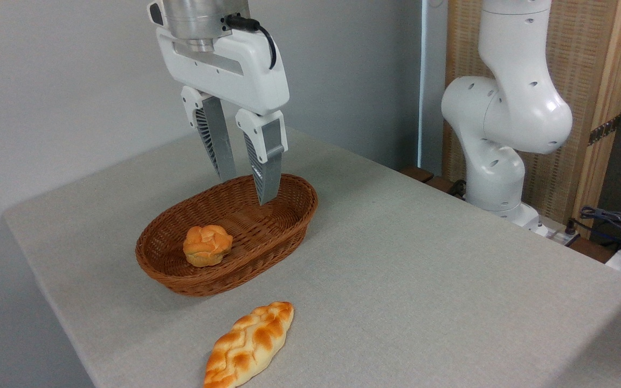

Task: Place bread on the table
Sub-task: 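Open the gripper, release the loaf, and raise the gripper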

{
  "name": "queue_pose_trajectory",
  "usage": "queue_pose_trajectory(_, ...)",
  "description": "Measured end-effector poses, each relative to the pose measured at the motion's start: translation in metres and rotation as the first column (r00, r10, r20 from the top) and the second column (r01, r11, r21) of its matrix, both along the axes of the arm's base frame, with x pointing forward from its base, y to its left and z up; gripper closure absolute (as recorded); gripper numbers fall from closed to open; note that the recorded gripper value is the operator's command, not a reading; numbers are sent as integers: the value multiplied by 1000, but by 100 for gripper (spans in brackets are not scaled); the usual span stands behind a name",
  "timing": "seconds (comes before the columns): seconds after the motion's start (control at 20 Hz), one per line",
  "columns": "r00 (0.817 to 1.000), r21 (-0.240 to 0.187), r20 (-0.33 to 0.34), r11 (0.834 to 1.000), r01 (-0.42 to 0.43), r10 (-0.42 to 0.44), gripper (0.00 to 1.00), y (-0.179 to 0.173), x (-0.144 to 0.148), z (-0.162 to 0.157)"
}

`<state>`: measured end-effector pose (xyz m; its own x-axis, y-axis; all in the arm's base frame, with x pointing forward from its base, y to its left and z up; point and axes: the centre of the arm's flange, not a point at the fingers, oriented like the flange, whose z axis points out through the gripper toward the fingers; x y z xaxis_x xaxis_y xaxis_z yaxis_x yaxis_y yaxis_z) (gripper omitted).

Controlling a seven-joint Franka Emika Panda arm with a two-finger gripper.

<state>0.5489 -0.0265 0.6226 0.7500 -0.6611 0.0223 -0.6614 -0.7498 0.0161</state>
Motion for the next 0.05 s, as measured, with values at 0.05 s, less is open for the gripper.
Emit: queue_pose_trajectory(0.05, 1000, 0, 0, 1000, 0, 0, 0, 0, 0, 0)
